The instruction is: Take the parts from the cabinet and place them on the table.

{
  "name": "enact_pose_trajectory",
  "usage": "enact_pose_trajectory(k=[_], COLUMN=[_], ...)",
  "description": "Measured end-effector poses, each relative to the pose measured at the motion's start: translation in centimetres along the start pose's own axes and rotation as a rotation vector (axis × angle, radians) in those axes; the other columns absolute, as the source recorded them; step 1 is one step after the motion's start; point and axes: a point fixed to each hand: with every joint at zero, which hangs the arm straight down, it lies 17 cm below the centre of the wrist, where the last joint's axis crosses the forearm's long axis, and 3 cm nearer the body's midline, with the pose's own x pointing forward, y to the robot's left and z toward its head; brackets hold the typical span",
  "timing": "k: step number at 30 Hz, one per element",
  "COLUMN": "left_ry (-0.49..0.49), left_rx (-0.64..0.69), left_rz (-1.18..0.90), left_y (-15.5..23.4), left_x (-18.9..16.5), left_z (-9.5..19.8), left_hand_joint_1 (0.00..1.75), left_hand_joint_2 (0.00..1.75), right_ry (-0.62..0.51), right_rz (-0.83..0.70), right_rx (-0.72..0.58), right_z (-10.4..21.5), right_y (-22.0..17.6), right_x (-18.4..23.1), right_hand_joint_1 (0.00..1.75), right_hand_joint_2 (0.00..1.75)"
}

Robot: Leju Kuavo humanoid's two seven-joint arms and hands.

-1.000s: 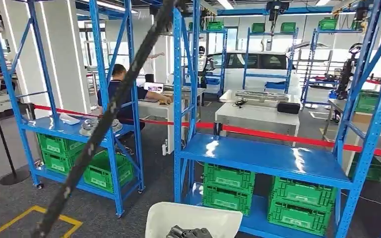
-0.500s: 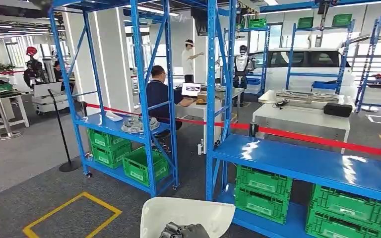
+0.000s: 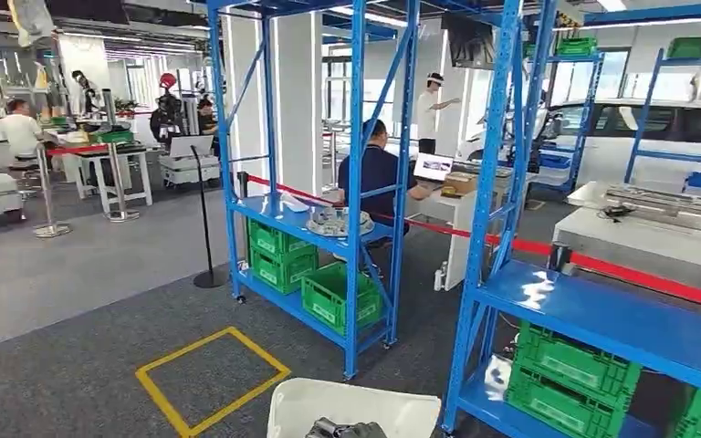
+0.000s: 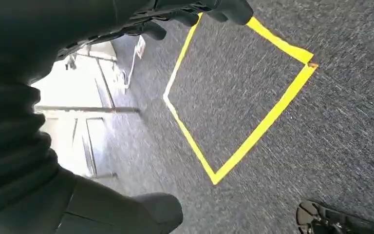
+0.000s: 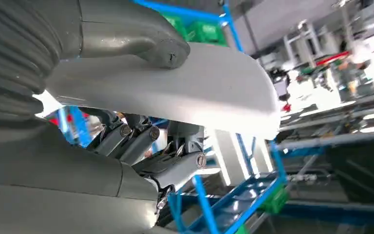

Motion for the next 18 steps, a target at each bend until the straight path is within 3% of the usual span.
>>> enact_pose_trajectory(k=[18], left_ry=[-0.007], left_rx=[0.028], left_rz=[0.059], left_y=[0.4], left_x=[0.2], left_z=[0.0], left_hand_joint_1=[0.0], left_hand_joint_2=[1.75], right_ry=[-0.017], right_rz=[0.002], right_rx=[-0.01], right_z=[-1.9], right_y=[-1.3], right_x=[1.3], right_hand_joint_1=[1.75], right_hand_joint_2=[1.75])
